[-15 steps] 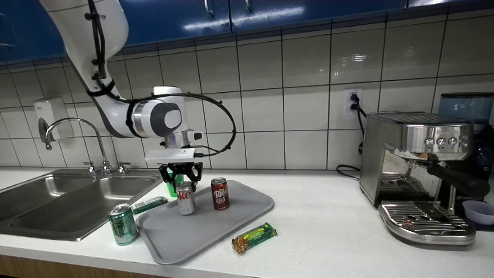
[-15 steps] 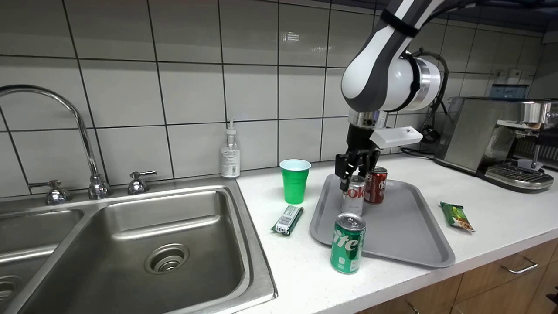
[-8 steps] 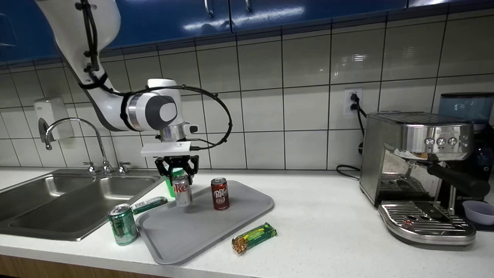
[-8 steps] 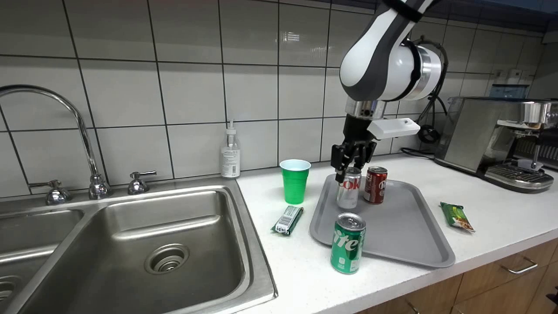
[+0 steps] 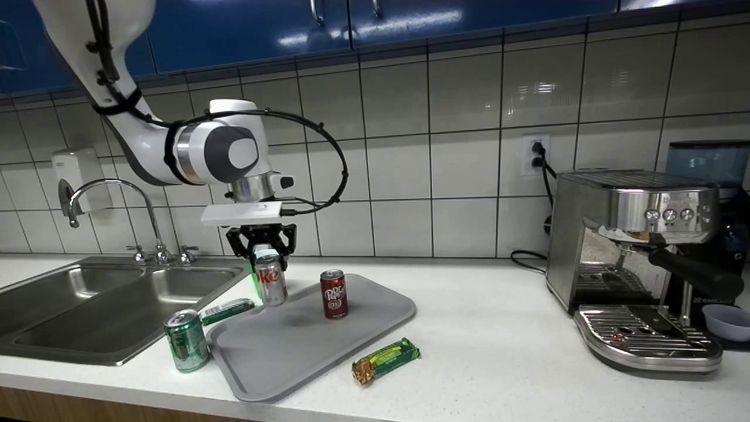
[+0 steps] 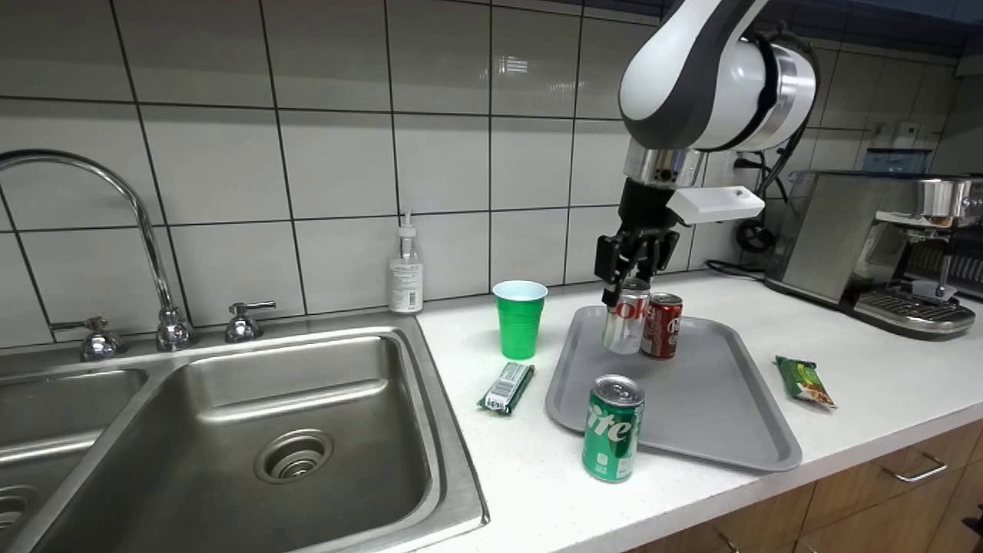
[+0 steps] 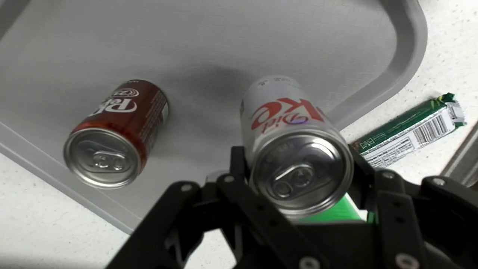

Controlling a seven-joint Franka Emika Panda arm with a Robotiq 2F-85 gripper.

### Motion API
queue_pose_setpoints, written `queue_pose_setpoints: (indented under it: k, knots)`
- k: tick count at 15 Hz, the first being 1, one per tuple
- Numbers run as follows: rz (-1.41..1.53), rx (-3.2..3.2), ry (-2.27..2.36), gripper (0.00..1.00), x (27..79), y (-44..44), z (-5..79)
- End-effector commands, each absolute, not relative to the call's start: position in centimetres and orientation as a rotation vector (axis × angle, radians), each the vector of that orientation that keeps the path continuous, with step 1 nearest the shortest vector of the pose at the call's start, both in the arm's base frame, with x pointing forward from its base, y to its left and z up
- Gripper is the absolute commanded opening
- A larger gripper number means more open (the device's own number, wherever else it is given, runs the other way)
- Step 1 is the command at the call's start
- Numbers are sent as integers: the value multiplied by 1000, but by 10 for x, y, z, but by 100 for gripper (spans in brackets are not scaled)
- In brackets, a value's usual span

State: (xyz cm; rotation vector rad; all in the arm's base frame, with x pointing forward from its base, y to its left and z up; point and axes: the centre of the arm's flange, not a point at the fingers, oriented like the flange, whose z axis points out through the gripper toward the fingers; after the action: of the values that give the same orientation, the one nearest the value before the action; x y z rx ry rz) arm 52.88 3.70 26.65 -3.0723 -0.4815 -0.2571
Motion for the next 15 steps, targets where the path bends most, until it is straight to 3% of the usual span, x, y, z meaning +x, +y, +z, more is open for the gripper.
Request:
queue_pose_setpoints:
  k: [1, 15]
  knots:
    - [-281, -3074, -444, 38, 500, 30, 294]
    - [-306, -3146, -216, 38, 452, -37, 312]
